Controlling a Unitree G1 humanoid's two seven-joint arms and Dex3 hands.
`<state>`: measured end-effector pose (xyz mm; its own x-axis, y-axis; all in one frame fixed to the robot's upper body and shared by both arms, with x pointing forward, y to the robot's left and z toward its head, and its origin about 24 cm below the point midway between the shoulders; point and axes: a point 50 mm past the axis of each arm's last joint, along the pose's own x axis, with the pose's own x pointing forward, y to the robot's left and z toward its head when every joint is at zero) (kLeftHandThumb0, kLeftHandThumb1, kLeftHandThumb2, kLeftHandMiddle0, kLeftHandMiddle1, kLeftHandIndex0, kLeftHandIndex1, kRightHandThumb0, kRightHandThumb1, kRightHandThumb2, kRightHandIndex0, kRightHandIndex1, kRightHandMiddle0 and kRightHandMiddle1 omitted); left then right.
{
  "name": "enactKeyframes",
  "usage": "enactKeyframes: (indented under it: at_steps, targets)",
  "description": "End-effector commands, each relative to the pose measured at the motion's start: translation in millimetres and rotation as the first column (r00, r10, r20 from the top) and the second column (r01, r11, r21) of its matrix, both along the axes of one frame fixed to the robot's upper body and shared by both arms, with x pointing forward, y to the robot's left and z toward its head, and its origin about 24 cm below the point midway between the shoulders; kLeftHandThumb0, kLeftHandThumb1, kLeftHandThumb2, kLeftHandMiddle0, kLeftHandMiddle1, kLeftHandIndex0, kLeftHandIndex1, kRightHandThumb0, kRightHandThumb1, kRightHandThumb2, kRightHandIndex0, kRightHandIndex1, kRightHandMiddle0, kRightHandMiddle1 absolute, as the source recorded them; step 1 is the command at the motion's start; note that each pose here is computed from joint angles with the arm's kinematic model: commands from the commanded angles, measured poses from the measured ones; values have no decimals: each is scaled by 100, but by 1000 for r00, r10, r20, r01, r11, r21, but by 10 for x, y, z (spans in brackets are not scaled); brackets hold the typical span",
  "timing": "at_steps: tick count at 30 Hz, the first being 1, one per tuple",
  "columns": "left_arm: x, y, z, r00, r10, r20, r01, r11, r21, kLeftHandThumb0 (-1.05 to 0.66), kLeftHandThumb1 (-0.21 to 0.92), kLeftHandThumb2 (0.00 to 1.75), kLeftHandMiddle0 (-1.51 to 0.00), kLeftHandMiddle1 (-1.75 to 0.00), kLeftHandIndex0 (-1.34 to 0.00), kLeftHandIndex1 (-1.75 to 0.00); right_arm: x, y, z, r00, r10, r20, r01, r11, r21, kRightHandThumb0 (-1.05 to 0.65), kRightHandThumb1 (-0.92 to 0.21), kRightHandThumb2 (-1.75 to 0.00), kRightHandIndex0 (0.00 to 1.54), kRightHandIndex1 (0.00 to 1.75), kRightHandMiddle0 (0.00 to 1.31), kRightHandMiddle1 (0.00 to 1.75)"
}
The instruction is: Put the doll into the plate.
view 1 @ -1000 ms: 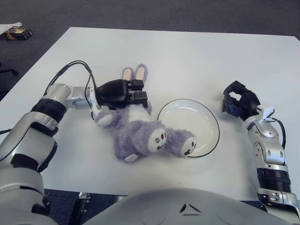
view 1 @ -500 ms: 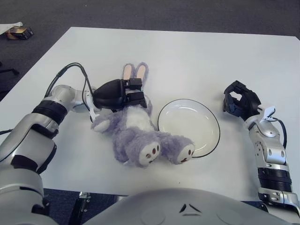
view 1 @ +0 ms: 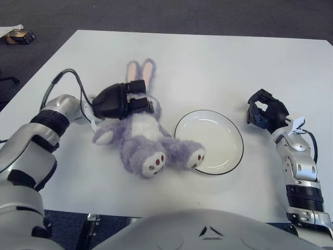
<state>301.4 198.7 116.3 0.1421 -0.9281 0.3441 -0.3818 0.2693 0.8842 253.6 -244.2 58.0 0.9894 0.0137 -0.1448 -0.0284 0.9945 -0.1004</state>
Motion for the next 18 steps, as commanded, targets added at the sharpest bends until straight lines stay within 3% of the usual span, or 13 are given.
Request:
enactKeyframes:
  at_steps: [1, 3, 7, 11, 14, 18]
  targets:
    - [71, 21, 193, 996, 30, 89, -31, 1000, 2, -1, 1, 164, -84, -175, -65, -166, -160, -28, -386, 978, -16, -207, 22, 999, 29, -40, -62, -93, 90, 175, 38, 175]
    - [79, 58, 299, 993, 76, 85, -80, 996, 42, -1, 2, 163, -83, -175, -65, -166, -160, -30, -387, 978, -15, -207, 21, 999, 29, -40, -62, -93, 90, 175, 38, 175]
    - [92, 62, 258, 988, 153, 37, -155, 986, 59, -1, 4, 161, -82, -175, -63, -167, -158, -35, -391, 978, -15, -209, 21, 999, 28, -40, -62, -93, 91, 175, 38, 175]
    - [101, 37, 121, 981, 192, -15, -193, 979, -67, -1, 2, 164, -83, -175, -64, -168, -157, -37, -392, 978, -14, -209, 20, 999, 25, -40, -62, -93, 91, 175, 38, 175]
    - [111, 0, 138, 981, 192, -32, -194, 962, -190, -1, -1, 167, -85, -175, -66, -169, -159, -42, -397, 977, -14, -213, 19, 1000, 21, -40, -62, -93, 91, 175, 38, 175]
    - [134, -2, 148, 977, 210, -45, -215, 945, -246, -1, -5, 173, -88, -175, -69, -169, -158, -41, -397, 976, -16, -215, 20, 1000, 17, -40, -63, -93, 91, 175, 38, 175]
